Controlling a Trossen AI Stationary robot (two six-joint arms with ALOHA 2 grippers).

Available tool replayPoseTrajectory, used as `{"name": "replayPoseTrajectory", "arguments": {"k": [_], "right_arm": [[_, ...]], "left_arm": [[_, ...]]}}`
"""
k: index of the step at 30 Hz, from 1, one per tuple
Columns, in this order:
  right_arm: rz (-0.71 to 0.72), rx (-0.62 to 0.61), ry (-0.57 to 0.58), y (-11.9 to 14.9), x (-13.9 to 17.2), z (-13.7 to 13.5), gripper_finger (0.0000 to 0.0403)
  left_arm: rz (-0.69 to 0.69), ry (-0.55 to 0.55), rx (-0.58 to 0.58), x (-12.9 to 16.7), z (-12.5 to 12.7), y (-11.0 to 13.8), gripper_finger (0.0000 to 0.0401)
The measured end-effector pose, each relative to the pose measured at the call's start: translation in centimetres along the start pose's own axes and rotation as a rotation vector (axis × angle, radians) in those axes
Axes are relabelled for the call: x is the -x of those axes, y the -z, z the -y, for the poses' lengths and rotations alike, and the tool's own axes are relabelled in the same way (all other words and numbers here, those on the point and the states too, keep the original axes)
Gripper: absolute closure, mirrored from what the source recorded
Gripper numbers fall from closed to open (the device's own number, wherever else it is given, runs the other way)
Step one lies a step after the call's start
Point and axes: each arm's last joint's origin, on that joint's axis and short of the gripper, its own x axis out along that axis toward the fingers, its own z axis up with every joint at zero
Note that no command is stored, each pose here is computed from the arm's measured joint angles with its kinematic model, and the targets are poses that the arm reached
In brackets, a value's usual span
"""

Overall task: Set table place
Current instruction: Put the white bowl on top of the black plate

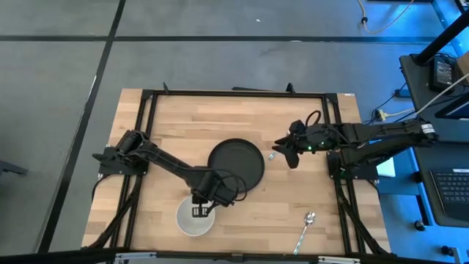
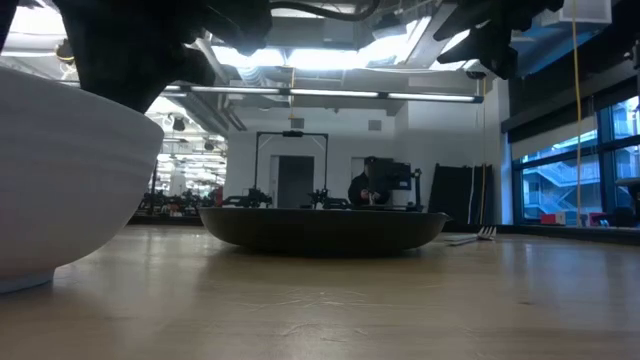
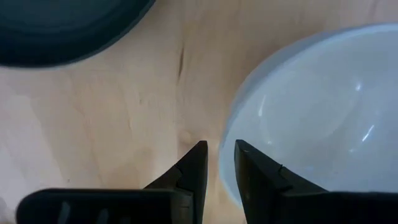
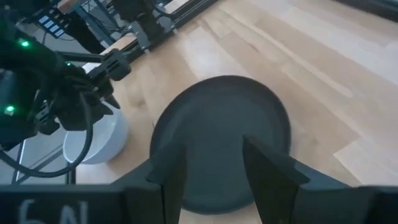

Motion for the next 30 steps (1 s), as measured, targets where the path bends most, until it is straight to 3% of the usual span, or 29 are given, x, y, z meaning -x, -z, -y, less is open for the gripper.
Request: {"name": "replayPoseTrajectory", "arguments": {"k": [18,25,30], "right_arm": [[-0.033,0.033,-0.050,0.9,0.3,-1.1,0.0247],[-0.033,0.033,-0.050,0.9,0.3,-1.1,0.0247],[-0.032,0.035,-0.050,0.9,0.3,-1.1,0.0247]], "left_arm": [[0.029,0.042,-0.023,-3.4,0.1,-0.2,0.0329],[0.010,0.049,-0.021,-3.4,0.0,-0.1,0.0392],[-0.023,0.078,-0.013,-2.9,0.2,0.1,0.0397]]}}
